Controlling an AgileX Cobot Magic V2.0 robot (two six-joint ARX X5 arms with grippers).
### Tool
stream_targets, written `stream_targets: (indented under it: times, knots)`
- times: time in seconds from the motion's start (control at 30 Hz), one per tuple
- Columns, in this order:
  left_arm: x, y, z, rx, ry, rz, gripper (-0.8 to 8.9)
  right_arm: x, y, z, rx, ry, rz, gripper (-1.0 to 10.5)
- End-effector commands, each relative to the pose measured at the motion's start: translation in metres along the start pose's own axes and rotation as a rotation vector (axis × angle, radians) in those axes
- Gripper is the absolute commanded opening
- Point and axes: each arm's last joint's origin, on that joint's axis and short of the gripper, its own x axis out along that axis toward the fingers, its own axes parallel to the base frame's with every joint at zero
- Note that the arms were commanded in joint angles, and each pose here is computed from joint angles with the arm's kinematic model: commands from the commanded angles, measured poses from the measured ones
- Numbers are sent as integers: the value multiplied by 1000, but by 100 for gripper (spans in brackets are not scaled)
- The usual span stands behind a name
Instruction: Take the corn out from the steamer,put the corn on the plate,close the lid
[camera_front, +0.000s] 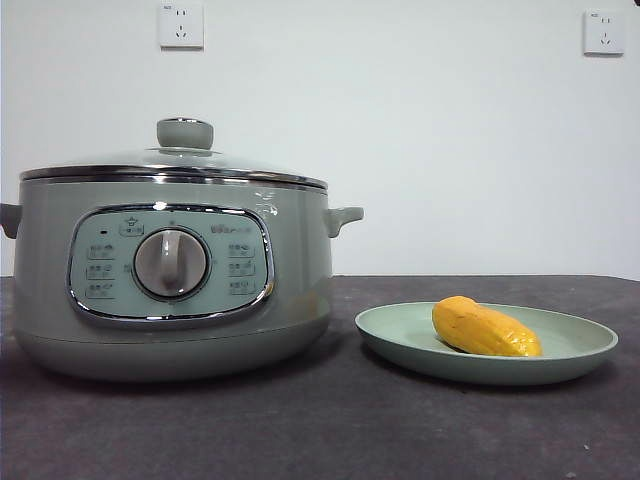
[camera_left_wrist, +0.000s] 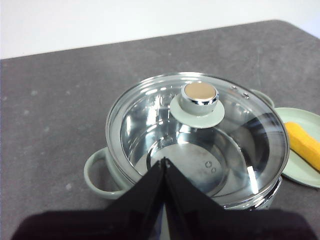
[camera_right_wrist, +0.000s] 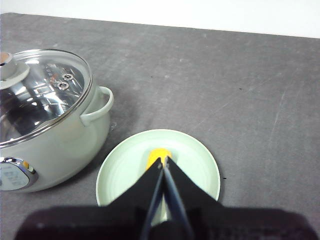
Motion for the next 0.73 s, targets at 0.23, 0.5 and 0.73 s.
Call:
stream_targets:
  times: [0.23, 0.5, 0.73]
  knots:
    - [-9, 2, -1, 52, -36, 16, -3, 1, 0, -2, -2, 0, -2, 2]
    - [-39, 20, -17, 23, -268, 138, -4, 1, 0, -2, -2, 0, -2, 2]
    - [-3, 33, -74, 29, -336, 229, -3, 1, 0, -2, -2, 0, -2, 2]
